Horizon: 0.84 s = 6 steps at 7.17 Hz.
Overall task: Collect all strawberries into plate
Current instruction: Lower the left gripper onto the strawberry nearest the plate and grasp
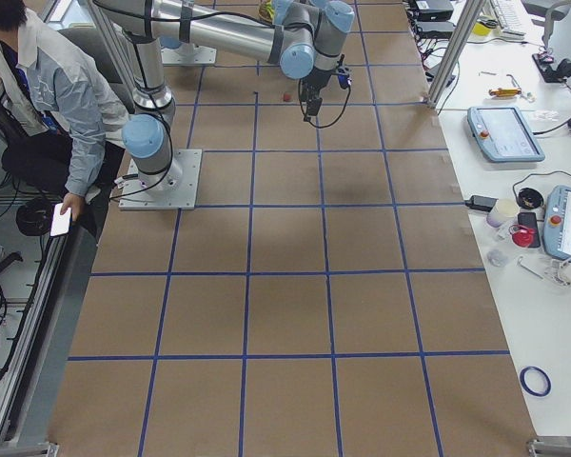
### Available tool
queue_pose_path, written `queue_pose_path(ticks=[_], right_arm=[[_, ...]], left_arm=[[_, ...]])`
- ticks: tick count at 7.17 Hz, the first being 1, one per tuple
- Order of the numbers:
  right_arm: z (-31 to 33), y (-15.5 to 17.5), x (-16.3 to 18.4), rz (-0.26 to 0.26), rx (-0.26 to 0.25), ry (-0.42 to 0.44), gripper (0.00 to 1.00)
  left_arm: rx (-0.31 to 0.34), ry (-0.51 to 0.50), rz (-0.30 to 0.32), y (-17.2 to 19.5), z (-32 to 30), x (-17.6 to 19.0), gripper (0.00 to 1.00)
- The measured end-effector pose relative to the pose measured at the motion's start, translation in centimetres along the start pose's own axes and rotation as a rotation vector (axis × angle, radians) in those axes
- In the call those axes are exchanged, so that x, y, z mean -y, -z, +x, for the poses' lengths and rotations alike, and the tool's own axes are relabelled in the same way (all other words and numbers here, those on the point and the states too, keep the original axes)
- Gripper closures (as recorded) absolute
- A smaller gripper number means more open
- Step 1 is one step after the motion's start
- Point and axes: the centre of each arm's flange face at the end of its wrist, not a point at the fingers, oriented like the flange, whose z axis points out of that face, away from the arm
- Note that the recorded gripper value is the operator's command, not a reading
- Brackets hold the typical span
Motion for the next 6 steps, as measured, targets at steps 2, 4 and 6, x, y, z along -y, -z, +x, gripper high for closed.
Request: queue_pose_path(ticks=[2, 4, 6], right_arm=[[0.0, -0.8, 0.1, 0.006, -0.003, 0.003, 0.00], [0.0, -0.9, 0.1, 0.009, -0.006, 0.004, 0.00], [0.0, -0.7, 0.1, 0.014, -0.010, 0.004, 0.00]], left_arm=[[0.005, 0.012, -0.022, -0.2, 0.0, -0.3, 1.00], [0.014, 0.012, -0.040, -0.3, 0.0, -0.5, 1.00], [0.026, 0.005, -0.047, 1.9, -0.1, -0.3, 1.00]])
